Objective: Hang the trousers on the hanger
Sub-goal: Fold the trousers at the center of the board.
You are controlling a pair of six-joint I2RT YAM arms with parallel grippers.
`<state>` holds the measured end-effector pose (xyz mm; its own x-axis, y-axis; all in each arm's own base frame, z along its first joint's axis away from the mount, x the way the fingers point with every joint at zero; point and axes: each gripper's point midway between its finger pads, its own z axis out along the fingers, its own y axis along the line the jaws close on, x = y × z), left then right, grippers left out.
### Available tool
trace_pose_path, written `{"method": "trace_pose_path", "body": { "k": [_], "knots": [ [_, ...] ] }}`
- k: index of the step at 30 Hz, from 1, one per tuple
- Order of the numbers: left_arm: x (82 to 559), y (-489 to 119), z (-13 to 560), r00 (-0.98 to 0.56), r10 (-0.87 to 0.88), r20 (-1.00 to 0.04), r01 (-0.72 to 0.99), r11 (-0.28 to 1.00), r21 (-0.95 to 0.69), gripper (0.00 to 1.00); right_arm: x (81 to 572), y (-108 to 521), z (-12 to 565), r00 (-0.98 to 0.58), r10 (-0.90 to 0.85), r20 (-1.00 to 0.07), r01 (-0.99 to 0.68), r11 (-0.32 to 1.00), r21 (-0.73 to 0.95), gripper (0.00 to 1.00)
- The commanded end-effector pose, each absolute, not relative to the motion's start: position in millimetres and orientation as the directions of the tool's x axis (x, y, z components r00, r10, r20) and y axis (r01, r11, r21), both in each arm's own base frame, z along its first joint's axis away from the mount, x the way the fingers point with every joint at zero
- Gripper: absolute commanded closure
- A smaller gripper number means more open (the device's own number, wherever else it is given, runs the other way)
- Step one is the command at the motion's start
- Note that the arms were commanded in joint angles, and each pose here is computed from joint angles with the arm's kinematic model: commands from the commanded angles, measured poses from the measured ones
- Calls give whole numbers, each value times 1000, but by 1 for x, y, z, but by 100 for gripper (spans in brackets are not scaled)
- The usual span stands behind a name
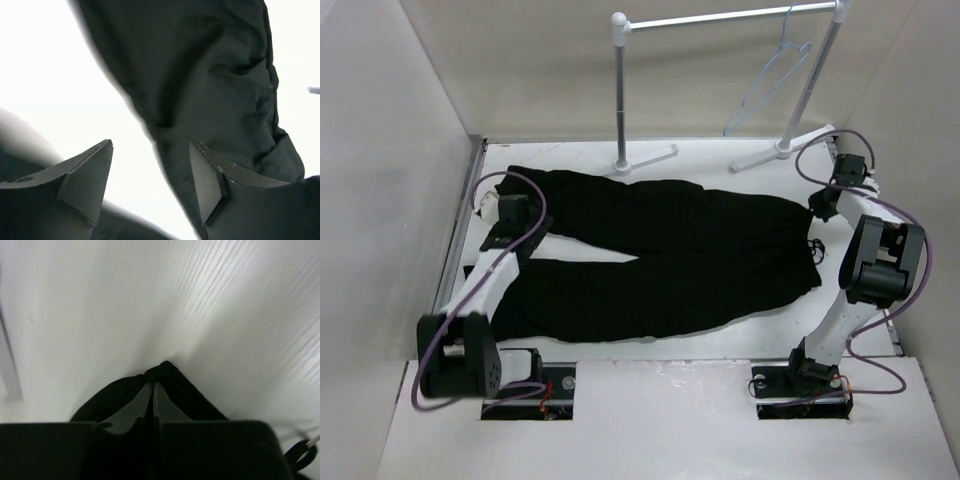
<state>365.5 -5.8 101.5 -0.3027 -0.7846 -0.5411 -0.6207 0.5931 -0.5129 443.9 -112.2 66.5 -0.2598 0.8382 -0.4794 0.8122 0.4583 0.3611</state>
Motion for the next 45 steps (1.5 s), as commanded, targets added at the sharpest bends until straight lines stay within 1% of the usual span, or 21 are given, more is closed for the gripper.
{"method": "trace_pose_path", "body": {
  "k": [1, 3, 5, 7, 9, 11, 12, 13, 15, 16, 17, 18, 21, 25, 29, 31, 33, 36, 38, 42, 45],
  "knots": [
    [319, 7, 108, -311, -780, -542, -657, 589, -471, 40, 479, -138, 118, -74, 850, -521, 768, 383, 514, 85],
    [288, 20, 109, -305, -777, -551, -696, 577, -428, 40, 486, -136, 126, -56, 853, -518, 753, 377, 539, 61],
    [262, 32, 109, -297, -771, -563, -738, 559, -377, 40, 489, -132, 145, -41, 845, -533, 728, 391, 563, 43],
    [234, 45, 107, -281, -771, -572, -788, 525, -320, 40, 487, -111, 167, -52, 833, -551, 689, 429, 584, 30],
    [208, 54, 101, -260, -790, -555, -839, 470, -275, 40, 478, -84, 188, -61, 821, -567, 638, 469, 611, 24],
    [185, 56, 94, -237, -822, -517, -878, 409, -249, 40, 463, -53, 197, -85, 817, -570, 593, 501, 630, 25],
    [174, 57, 91, -233, -835, -499, -893, 387, -231, 41, 454, -35, 200, -106, 814, -571, 565, 522, 639, 30],
    [162, 57, 88, -230, -846, -480, -907, 365, -209, 42, 443, -15, 200, -134, 808, -573, 535, 546, 645, 40],
    [141, 56, 82, -213, -866, -453, -934, 316, -166, 46, 419, 26, 198, -202, 796, -571, 476, 589, 653, 68],
    [133, 54, 82, -182, -885, -428, -950, 271, -157, 48, 406, 42, 196, -234, 789, -569, 452, 606, 655, 76],
    [127, 52, 81, -150, -902, -404, -962, 227, -149, 48, 394, 56, 195, -259, 788, -559, 430, 612, 663, 80],
    [126, 50, 80, -124, -915, -384, -969, 195, -151, 48, 383, 70, 194, -289, 783, -551, 402, 622, 672, 81],
    [126, 58, 71, -67, -925, -375, -983, 125, -132, 48, 350, 102, 191, -394, 751, -530, 324, 653, 685, 78],
    [115, 70, 50, -25, -926, -377, -998, 45, -45, 46, 310, 126, 179, -498, 703, -508, 260, 680, 686, 66],
    [109, 89, 53, 50, -898, -437, -998, -33, -46, 46, 280, 136, 162, -572, 648, -503, 231, 716, 659, 57],
    [107, 92, 52, 46, -892, -449, -999, -37, -28, 48, 271, 136, 154, -593, 632, -500, 226, 726, 650, 53],
    [107, 86, 51, 14, -902, -431, -1000, -12, -7, 58, 262, 138, 149, -624, 608, -490, 212, 736, 643, 47],
    [102, 71, 49, -40, -920, -390, -999, 28, 35, 61, 252, 137, 152, -636, 593, -494, 193, 742, 642, 42],
    [100, 64, 47, -36, -924, -381, -999, 20, 46, 60, 248, 136, 157, -636, 586, -501, 177, 744, 645, 40],
    [99, 53, 31, 15, -939, -343, -999, -30, 38, 51, 243, 132, 164, -633, 574, -520, 153, 751, 643, 38],
    [105, 57, 23, 82, -931, -356, -997, -81, -19, 50, 241, 132, 165, -643, 557, -526, 135, 758, 638, 37]
  ]
}}
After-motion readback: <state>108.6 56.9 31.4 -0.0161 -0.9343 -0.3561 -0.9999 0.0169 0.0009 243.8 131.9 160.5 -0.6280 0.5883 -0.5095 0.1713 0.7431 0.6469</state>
